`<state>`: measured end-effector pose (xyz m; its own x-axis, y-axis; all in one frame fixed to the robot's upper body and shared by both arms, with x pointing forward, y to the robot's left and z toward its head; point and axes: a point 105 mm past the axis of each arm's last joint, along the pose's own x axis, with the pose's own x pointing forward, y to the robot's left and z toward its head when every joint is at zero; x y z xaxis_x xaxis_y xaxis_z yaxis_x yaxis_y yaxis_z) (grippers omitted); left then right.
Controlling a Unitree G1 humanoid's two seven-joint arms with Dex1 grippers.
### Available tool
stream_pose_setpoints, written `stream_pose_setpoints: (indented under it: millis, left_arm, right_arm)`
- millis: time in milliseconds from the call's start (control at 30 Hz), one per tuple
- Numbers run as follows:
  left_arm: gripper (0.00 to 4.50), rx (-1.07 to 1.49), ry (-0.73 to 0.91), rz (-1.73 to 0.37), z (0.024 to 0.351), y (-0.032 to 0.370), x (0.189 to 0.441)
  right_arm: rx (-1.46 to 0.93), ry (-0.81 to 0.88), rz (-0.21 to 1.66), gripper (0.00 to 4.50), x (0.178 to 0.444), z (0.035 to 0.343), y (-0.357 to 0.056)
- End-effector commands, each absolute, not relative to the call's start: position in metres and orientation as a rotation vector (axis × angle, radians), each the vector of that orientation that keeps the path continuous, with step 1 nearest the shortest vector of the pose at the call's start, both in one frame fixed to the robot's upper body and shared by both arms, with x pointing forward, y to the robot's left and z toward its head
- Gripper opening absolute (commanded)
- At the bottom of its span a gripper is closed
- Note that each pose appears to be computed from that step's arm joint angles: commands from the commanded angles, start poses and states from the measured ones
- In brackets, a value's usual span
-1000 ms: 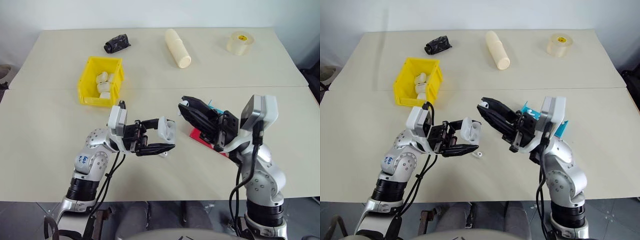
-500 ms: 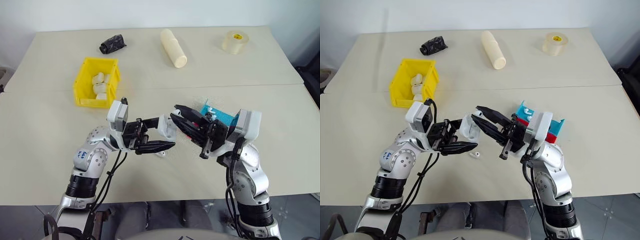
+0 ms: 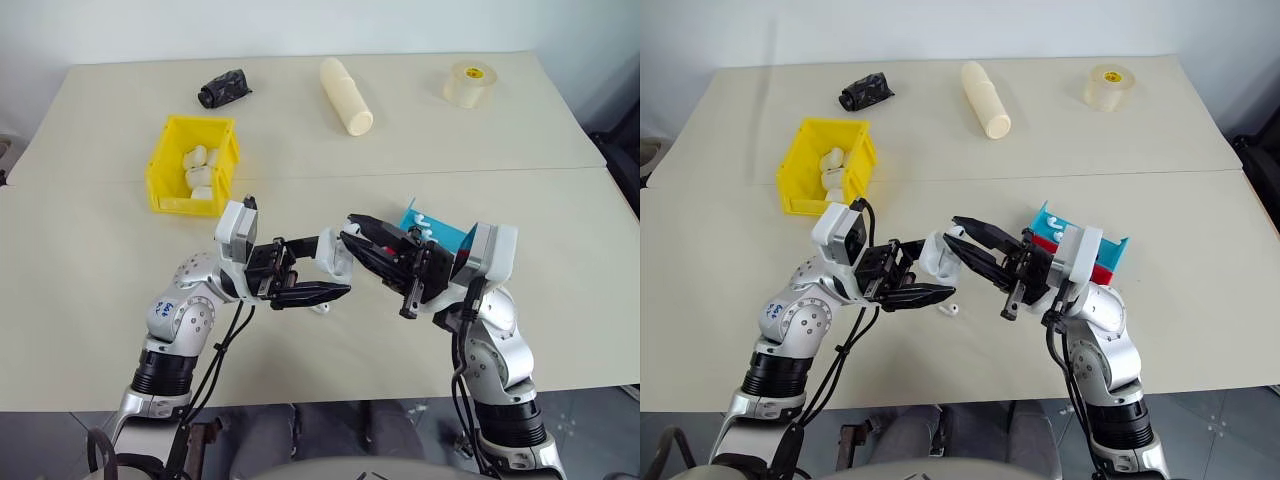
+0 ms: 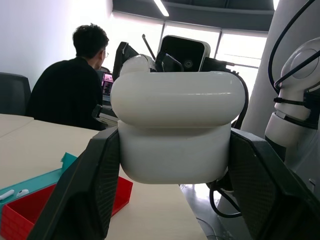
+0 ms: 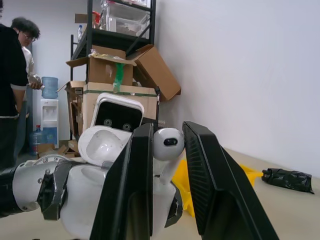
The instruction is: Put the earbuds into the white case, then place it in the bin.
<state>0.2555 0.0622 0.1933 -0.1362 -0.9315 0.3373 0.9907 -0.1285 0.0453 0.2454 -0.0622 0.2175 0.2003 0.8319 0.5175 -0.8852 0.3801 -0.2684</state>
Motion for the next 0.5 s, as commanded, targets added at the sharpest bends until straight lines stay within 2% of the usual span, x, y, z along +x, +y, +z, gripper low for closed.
stream_pose_setpoints:
  millis: [33,233,500]
  left_arm:
    - [2.8,-0.22,-0.384,-1.726,0.211,0.061,0.247]
    - [2.8,-0.214,-0.391,-1.729,0.211,0.06,0.246]
    - [2.8,-0.138,-0.376,-1.731,0.2,0.062,0.245]
  right_arm:
    - [0.092,-0.631,1.243,0.91,0.243,0.213,-0.058]
    - [0.085,-0.602,1.263,0.91,0.242,0.209,-0.058]
    - [0.062,-0.66,1.25,0.91,0.241,0.227,-0.064]
